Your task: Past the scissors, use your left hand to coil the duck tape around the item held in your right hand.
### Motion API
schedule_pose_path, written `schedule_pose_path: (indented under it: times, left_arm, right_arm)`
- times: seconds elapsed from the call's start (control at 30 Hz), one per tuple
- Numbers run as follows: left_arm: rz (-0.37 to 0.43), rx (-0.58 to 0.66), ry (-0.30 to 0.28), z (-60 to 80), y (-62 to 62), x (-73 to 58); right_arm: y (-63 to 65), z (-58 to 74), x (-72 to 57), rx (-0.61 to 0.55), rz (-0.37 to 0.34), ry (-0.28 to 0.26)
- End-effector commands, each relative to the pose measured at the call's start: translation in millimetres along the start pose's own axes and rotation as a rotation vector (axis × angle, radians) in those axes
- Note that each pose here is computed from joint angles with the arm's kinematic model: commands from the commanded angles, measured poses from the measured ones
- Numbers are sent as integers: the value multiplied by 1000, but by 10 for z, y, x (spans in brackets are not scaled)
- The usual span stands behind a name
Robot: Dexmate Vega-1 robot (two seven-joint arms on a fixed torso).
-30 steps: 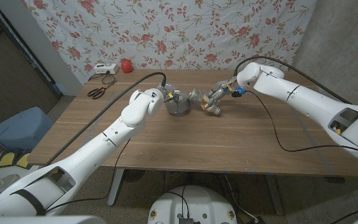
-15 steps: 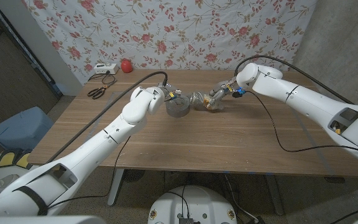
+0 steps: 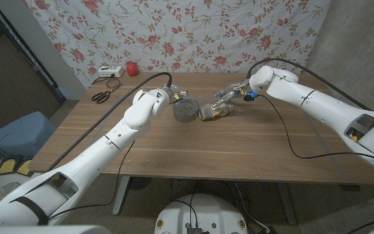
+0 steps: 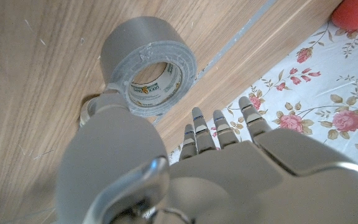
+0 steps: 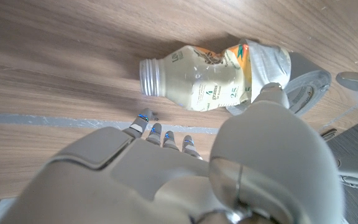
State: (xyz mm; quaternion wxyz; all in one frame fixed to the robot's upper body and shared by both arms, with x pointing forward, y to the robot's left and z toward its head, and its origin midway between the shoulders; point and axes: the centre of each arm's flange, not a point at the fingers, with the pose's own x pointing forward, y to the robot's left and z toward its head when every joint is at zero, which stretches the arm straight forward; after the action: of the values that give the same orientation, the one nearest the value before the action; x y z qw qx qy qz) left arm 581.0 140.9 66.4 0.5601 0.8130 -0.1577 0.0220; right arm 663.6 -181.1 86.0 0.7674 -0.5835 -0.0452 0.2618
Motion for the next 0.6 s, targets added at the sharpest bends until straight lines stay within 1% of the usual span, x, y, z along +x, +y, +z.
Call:
schedule_pose_path:
  times: [0.03, 0.13, 0.27, 0.33, 0.4, 0.6]
  left_arm:
    - [208, -124, -3, -192, 95, -132]
    - [282, -194, -17, -274, 113, -188]
    - [362, -276, -33, -375, 131, -244]
    - [387, -312, -43, -422, 131, -262]
    - [403, -349, -57, -471, 128, -273]
    - [451, -484, -116, -597, 94, -297]
  right_arm:
    - [-53, -141, -59, 148, -142, -192]
    - [-73, -175, -78, 205, -195, -269]
    - [-95, -207, -96, 262, -237, -330]
    - [-104, -224, -103, 286, -261, -354]
    - [-105, -247, -104, 319, -281, -389]
    - [-110, -302, -130, 404, -362, -475]
